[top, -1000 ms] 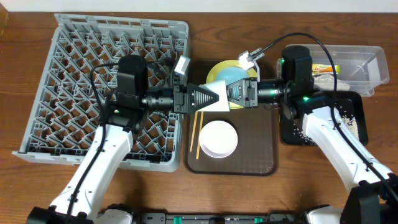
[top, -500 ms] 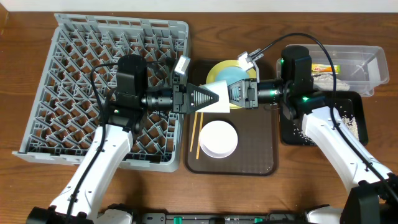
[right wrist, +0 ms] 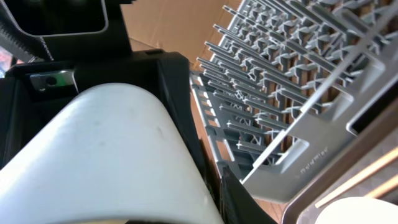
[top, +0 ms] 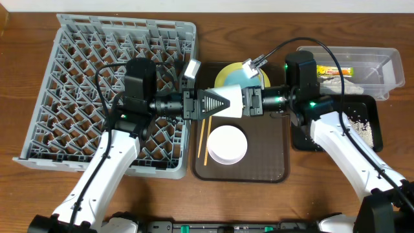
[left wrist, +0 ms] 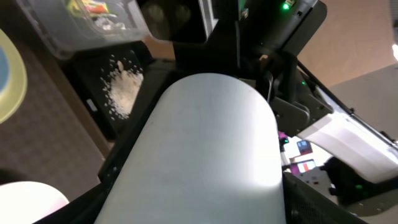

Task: Sort waste into correct bins and load items into the dishwasher
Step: 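Hand the white cup from the right gripper to the left gripper, then place the white cup upright in the dish rack with the left gripper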

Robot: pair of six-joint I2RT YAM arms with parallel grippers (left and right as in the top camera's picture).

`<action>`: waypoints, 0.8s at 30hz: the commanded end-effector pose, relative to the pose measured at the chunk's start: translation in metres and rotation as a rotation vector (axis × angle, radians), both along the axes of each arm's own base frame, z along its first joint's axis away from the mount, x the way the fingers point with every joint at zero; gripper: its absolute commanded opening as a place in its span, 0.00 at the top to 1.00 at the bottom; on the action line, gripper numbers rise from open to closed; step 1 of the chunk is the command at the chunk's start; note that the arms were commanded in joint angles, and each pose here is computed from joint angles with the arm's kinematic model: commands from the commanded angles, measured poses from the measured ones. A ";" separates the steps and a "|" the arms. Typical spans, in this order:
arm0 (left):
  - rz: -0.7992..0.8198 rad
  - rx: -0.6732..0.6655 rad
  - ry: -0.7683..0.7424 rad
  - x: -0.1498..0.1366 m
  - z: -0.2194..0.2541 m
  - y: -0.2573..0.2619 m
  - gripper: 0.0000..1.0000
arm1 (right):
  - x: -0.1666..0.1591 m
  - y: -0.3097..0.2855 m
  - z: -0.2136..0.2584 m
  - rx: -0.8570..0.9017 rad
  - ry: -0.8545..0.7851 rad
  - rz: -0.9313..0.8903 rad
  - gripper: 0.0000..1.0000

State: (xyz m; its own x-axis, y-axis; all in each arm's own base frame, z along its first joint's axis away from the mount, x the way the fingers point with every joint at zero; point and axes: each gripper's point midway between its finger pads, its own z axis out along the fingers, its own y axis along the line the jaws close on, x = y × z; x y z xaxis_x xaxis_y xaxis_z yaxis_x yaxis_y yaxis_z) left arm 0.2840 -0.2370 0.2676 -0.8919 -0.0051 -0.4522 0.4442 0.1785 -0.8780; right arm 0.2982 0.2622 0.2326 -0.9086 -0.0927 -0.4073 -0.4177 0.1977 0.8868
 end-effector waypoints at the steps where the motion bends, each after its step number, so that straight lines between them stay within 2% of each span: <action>1: 0.073 0.041 -0.086 0.015 0.001 0.003 0.91 | 0.008 -0.012 -0.002 -0.006 -0.024 -0.023 0.80; 9: 0.155 0.150 -0.103 0.027 -0.024 0.019 0.94 | 0.024 -0.048 -0.012 -0.036 -0.032 -0.104 0.72; 15: 0.252 0.264 -0.089 0.037 -0.045 0.048 0.94 | 0.036 -0.072 -0.016 -0.051 -0.042 -0.166 0.72; 19: 0.420 0.420 -0.088 0.047 -0.057 0.089 0.94 | 0.040 -0.083 -0.038 -0.168 -0.052 -0.222 0.72; 24: 0.663 0.624 -0.080 0.045 -0.053 0.152 0.94 | 0.031 -0.107 -0.078 -0.446 -0.060 -0.274 0.69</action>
